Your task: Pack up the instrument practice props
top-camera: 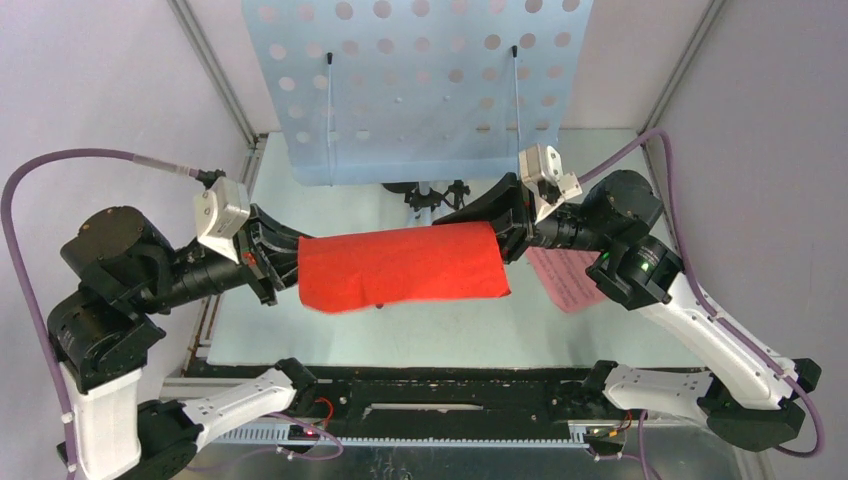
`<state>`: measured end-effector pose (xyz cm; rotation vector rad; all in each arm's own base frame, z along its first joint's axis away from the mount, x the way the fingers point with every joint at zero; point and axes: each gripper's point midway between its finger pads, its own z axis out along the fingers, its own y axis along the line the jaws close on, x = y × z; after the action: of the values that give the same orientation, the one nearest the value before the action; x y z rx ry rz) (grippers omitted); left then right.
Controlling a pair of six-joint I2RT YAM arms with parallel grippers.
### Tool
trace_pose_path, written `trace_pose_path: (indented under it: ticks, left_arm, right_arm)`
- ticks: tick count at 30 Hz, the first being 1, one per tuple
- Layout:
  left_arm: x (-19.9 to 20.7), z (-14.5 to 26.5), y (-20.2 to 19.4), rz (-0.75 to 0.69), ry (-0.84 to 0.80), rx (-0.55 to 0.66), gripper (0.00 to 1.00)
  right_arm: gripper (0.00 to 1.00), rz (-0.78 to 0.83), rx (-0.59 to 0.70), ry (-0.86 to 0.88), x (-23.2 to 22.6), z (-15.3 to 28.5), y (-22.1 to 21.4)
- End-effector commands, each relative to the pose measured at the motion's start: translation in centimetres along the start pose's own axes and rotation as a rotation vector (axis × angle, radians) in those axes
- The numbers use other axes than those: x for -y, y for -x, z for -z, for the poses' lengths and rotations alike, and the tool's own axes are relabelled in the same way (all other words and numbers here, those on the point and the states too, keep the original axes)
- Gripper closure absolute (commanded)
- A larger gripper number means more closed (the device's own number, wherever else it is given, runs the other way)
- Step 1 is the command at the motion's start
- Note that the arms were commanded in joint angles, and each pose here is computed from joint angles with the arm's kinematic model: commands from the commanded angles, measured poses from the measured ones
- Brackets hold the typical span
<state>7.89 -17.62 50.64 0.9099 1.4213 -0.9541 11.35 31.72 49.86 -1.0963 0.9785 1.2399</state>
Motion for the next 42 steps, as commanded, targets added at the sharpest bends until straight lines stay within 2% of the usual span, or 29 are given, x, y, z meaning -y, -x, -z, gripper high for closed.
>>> trace_pose_path:
  ticks: [1,2,4,6,11,16,17,19,23,27,29,32,35,36,37,40,42]
  left_arm:
    - [-0.4,-0.3,0.1,-0.023,0.011,0.008,1.0]
    - [-0.5,-0.3,0.1,-0.022,0.013,0.008,1.0]
    - [-0.6,-0.2,0.1,-0.023,0.02,0.012,0.98]
    - [-0.7,-0.2,0.1,-0.025,0.028,0.015,0.82]
    - [-0.9,0.2,0.3,-0.034,0.053,0.035,0.44]
    - [-1.2,0.5,0.3,-0.037,0.079,0.06,0.23]
    - [-1.3,0.5,0.1,-0.035,0.086,0.062,0.18]
    - [-1.4,0.4,-0.1,-0.032,0.09,0.064,0.16]
    - [-1.6,0.5,-0.3,-0.03,0.104,0.069,0.15]
    - [-1.9,0.5,-0.8,-0.024,0.118,0.063,0.14]
    - [-2.1,0.4,-1.0,-0.017,0.124,0.057,0.14]
    - [-2.1,0.3,-1.2,-0.007,0.125,0.051,0.14]
    - [-2.0,0.2,-1.3,0.005,0.121,0.049,0.14]
    - [-2.0,0.2,-1.5,0.009,0.119,0.046,0.14]
    - [-2.0,0.3,-1.5,0.012,0.122,0.046,0.14]
    - [-1.9,0.6,-1.7,0.012,0.127,0.051,0.13]
    - [-1.8,0.9,-1.8,0.013,0.129,0.052,0.13]
  right_arm:
    - [0.71,0.013,0.039,-0.016,-0.3,0.1,1.6]
    - [0.75,0.008,0.039,-0.029,-0.2,0.1,1.6]
    - [0.89,-0.004,0.04,-0.051,0.2,0.2,1.6]
    - [1.0,-0.01,0.039,-0.068,0.2,0.4,1.7]
    - [1.0,-0.031,0.028,-0.177,0.8,2.2,1.7]
    - [1.0,-0.112,0.001,-0.418,1.9,6.7,0.7]
    - [1.0,-0.182,-0.004,-0.575,2.3,10.1,-0.4]
    - [1.0,-0.239,-0.006,-0.718,2.9,13.1,-1.9]
    - [1.0,-0.381,0.004,-1.113,4.5,20.7,-5.9]
    - [1.0,-0.456,-0.06,-1.513,5.1,28.2,-11.9]
    - [1.0,-0.468,-0.06,-1.643,5.3,30.3,-13.6]
    - [1.0,-0.436,-0.103,-1.709,6.2,31.0,-14.8]
    - [1.0,-0.449,-0.207,-1.773,8.2,32.0,-16.3]
    - [1.0,-0.504,-0.227,-1.762,8.8,32.1,-17.1]
    - [1.0,-0.604,-0.241,-1.679,9.4,31.1,-18.2]
    - [1.0,-0.824,-0.148,-1.504,11.4,30.3,-19.6]
    - [1.0,-0.889,-0.039,-1.432,12.7,30.6,-19.4]
